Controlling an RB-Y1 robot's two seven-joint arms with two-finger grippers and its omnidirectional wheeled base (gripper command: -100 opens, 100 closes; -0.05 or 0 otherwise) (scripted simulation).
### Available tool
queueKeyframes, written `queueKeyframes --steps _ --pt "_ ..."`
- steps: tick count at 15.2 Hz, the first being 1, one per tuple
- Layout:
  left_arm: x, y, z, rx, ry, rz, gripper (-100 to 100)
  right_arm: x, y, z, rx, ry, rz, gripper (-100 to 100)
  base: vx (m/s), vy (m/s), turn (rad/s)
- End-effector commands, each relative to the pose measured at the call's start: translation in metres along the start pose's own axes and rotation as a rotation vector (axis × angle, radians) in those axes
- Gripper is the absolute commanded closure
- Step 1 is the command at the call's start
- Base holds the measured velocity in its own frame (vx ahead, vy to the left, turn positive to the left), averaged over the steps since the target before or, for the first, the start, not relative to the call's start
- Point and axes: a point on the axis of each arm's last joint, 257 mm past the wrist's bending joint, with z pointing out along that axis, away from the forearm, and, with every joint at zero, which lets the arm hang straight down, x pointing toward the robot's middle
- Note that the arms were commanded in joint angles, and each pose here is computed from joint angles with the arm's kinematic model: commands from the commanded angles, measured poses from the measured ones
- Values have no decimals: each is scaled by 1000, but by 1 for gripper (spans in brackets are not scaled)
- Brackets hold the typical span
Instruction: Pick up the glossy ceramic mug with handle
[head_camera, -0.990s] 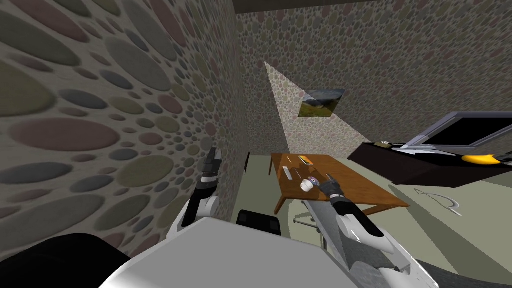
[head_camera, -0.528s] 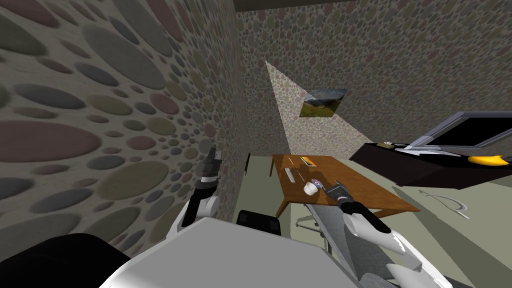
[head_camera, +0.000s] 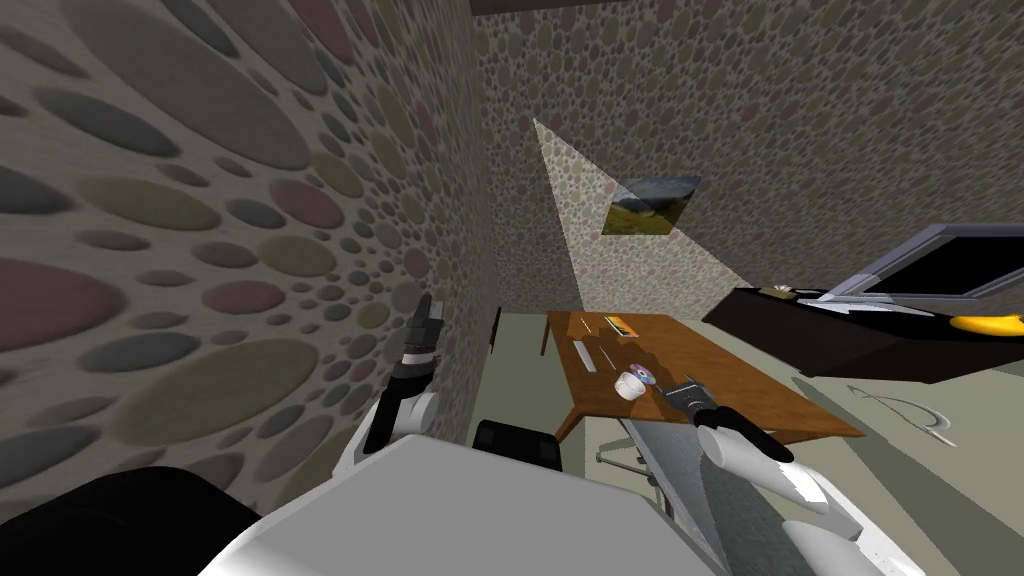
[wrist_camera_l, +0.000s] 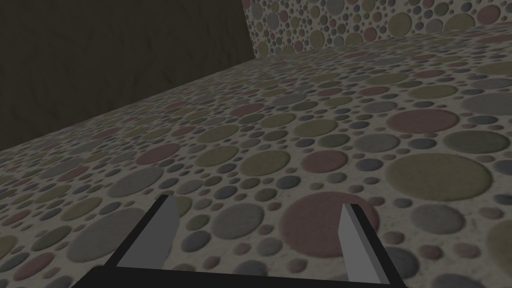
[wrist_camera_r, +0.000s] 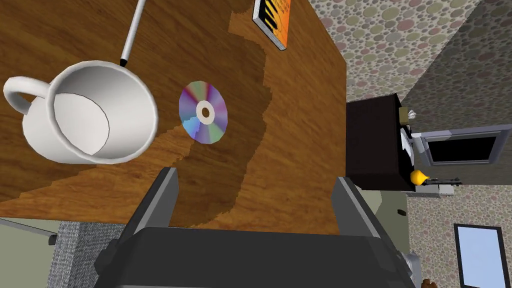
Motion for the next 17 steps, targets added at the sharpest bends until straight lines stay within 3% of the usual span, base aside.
queueKeyframes --steps 1,3,4,6,7,9,10,12,13,15,16,17 --pt "0 0 0 0 0 0 0 -13 9 7 19 -47 85 -100 83 39 0" --pt "0 0 0 0 0 0 0 -33 -1 7 46 -94 91 -100 81 43 2" --pt "0 0 0 0 0 0 0 -41 7 11 50 -123 167 -100 97 50 2" --pt "0 0 0 0 0 0 0 -57 -3 10 77 -165 173 -100 83 46 -4" --pt "0 0 0 0 0 0 0 -61 5 13 82 -188 249 -100 99 41 -1" --pt "0 0 0 0 0 0 0 -79 -6 10 108 -233 257 -100 104 35 -2" --pt "0 0 0 0 0 0 0 -85 0 12 114 -260 336 -100 99 37 -2" --pt "0 0 0 0 0 0 0 -98 -10 9 138 -298 342 -100 88 32 -2" --pt "0 0 0 0 0 0 0 -104 -7 10 144 -326 422 -100 92 36 -9" --pt "0 0 0 0 0 0 0 -115 -16 6 167 -361 428 -100 93 35 -6" --pt "0 0 0 0 0 0 0 -122 -15 6 174 -390 507 -100 93 42 -9" --pt "0 0 0 0 0 0 0 -130 -22 3 193 -418 513 -100 102 47 -8"
